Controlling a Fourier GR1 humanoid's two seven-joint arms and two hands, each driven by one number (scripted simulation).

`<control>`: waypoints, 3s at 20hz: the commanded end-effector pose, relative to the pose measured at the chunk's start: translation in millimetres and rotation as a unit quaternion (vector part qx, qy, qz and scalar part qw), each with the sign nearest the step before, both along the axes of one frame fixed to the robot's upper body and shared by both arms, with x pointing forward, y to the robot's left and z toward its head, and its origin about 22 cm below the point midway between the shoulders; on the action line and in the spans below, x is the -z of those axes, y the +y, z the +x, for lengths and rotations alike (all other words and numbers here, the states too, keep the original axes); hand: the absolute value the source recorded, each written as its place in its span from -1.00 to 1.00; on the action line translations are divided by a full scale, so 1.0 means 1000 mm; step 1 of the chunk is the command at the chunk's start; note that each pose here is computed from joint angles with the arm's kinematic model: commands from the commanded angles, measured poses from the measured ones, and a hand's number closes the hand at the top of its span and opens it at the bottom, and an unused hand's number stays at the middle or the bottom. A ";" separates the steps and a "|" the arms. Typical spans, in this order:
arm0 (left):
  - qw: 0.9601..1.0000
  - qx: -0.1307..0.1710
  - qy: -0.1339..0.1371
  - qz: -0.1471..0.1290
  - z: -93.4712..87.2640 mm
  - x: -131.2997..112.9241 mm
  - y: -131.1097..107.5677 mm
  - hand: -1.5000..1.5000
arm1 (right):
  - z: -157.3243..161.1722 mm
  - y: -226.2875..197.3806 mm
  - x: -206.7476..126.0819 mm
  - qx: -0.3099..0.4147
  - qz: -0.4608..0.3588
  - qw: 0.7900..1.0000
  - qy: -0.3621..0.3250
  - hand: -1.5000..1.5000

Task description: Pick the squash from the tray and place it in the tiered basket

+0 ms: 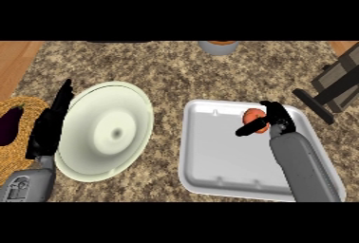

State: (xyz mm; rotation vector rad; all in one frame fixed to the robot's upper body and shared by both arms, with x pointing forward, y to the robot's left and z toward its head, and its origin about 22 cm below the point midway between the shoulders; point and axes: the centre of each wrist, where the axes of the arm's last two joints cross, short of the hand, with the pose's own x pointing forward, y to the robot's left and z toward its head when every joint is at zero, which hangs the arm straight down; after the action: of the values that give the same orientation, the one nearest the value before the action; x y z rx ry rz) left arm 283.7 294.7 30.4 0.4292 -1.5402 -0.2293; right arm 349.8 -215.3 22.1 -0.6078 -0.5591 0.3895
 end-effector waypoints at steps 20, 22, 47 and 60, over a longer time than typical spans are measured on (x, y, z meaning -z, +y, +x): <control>1.000 0.005 0.006 -0.005 0.004 -0.002 -0.007 0.00 | 0.040 0.030 -0.087 0.057 -0.032 0.987 -0.144 1.00; 1.000 0.020 -0.005 0.003 0.002 -0.004 -0.005 0.00 | 0.064 0.023 -0.146 0.109 -0.076 0.977 -0.169 1.00; 0.999 0.034 -0.001 -0.007 0.009 -0.006 -0.027 0.00 | 0.099 -0.003 -0.392 0.253 -0.375 0.829 -0.329 1.00; 0.999 0.035 -0.015 0.011 0.010 -0.008 -0.020 0.00 | 0.099 -0.096 -0.368 0.236 -0.503 0.804 -0.210 1.00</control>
State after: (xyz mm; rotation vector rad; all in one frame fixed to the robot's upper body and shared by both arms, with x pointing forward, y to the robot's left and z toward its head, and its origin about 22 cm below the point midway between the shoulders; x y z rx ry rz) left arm 296.1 278.3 39.2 0.3995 -1.5771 -0.2800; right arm 450.2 -292.5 397.0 -1.7880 -0.7312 -0.0225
